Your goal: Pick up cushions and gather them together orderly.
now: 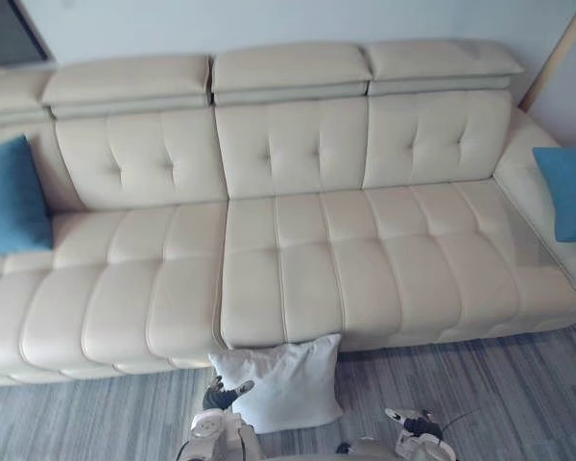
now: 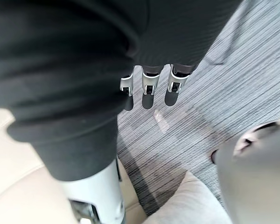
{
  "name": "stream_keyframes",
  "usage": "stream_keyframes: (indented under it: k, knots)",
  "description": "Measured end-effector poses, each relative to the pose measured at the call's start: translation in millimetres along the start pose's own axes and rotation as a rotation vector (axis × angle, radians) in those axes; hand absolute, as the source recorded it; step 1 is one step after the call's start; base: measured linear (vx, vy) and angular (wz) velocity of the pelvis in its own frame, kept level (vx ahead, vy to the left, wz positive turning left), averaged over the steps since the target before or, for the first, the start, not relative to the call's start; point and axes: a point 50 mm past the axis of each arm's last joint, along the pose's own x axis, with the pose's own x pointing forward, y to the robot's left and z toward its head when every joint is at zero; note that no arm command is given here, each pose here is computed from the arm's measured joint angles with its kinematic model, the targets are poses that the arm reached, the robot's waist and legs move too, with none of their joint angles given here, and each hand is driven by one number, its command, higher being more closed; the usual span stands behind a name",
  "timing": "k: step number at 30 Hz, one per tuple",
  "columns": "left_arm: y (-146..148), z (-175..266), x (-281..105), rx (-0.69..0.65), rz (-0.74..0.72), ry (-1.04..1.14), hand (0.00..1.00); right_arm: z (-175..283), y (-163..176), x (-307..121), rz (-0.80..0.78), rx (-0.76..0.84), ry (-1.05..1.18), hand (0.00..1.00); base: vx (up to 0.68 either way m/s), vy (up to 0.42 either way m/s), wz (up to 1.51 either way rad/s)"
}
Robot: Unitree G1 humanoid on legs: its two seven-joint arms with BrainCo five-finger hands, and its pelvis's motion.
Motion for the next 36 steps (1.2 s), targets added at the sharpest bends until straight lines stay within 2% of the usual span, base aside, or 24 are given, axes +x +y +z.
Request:
stream_keyframes:
  k: [12, 17, 25, 27, 32, 34, 36]
  knots:
    - [11.8, -15.3, -3.9, 0.013, 0.016, 0.037, 0.00, -0.5, -6.4, 0.0, -0.014, -0.005, -0.005, 0.00, -0.01, 0.052, 0.09]
    - [13.9, -1.5, 0.8, 0.034, 0.017, -0.002, 0.00, 9.5, 1.7, 1.7, 0.006, -0.014, -0.031, 0.00, -0.17, 0.022, 0.20]
    - [23.7, 90.0, 14.8, 0.052, 0.063, -0.271, 0.00, 96.9, 50.6, 3.9, 0.104, -0.047, -0.269, 0.00, -0.29, 0.062, 0.11]
    - [27.0, 136.1, 14.8, 0.016, 0.087, -0.393, 0.00, 125.5, 64.5, -1.0, 0.127, -0.010, -0.348, 0.00, -0.24, 0.061, 0.13]
    - [29.8, 212.0, 5.6, -0.074, 0.113, -0.578, 0.00, 183.2, 89.7, -17.3, 0.166, 0.052, -0.497, 0.00, -0.16, 0.060, -0.03]
    - [20.7, 268.2, -11.3, -0.116, 0.092, -0.724, 0.00, 230.7, 102.1, -34.6, 0.178, 0.083, -0.619, 0.00, -0.16, 0.035, 0.16]
    - [17.6, 292.9, -21.5, -0.139, 0.083, -0.785, 0.00, 257.8, 114.0, -50.3, 0.207, 0.106, -0.691, 0.00, -0.06, 0.015, -0.05]
